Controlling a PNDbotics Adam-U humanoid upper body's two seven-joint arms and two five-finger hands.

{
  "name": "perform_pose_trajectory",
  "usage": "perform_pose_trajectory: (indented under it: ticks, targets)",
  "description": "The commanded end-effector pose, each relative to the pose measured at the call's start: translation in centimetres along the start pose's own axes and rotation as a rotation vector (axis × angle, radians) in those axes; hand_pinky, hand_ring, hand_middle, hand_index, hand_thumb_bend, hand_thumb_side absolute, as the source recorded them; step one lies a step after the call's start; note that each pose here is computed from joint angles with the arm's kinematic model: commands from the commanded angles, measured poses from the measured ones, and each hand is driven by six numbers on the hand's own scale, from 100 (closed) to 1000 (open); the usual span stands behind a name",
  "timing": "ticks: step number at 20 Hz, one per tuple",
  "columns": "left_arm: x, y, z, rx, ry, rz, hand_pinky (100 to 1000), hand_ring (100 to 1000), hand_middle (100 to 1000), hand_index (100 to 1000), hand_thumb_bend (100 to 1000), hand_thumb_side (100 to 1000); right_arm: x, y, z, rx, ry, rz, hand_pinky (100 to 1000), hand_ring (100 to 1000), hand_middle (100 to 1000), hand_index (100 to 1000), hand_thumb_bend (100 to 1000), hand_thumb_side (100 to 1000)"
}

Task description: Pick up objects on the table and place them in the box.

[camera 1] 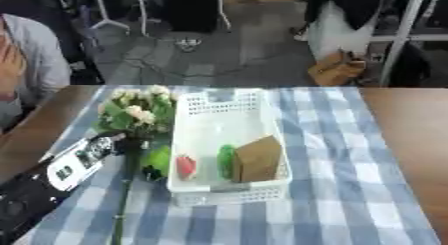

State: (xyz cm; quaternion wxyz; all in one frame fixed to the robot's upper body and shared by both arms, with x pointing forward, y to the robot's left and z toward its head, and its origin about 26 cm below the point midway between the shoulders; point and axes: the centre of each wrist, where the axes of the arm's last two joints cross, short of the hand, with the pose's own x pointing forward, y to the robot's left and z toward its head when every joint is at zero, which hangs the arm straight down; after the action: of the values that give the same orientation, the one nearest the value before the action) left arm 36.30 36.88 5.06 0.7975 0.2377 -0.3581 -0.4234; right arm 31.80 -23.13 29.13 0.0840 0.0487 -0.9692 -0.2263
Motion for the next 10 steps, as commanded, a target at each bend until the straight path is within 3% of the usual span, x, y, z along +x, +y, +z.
perform_pose_trajectory:
  ticks: [1, 2, 5, 8, 9, 10]
  targets:
    - [0.2, 2.9, 0.2, -0.086, 0.014, -0.105, 985, 1000, 1000, 1000, 289, 847, 0.5, 0.5, -0.5, 0.014, -0.021, -0.025, 547, 529, 447, 496, 100, 612]
    - [0.2, 3.8, 0.1, -0.126, 0.032, -0.155, 976, 1000, 1000, 1000, 393, 857, 0.5, 0.5, -0.4, 0.014, -0.019, -0.025, 546, 526, 445, 494, 100, 607]
    - [-0.2, 6.4, 0.0, -0.200, 0.104, -0.310, 973, 1000, 1000, 1000, 430, 862, 0.5, 0.4, -0.4, 0.013, -0.016, -0.024, 545, 524, 443, 492, 100, 604]
    - [-1.8, 7.7, -0.3, -0.226, 0.199, -0.419, 963, 1000, 1000, 1000, 471, 873, 0.5, 0.3, -0.3, 0.011, -0.015, -0.023, 542, 523, 441, 488, 100, 598]
    - [-2.4, 7.9, -0.5, -0.229, 0.224, -0.444, 963, 1000, 1000, 1000, 471, 873, 0.5, 0.3, -0.3, 0.011, -0.014, -0.022, 542, 523, 441, 488, 100, 598]
    - [-3.4, 8.0, -0.6, -0.235, 0.271, -0.471, 947, 1000, 1000, 1000, 355, 990, 0.5, 0.3, -0.3, 0.012, -0.012, -0.021, 542, 522, 439, 486, 100, 595]
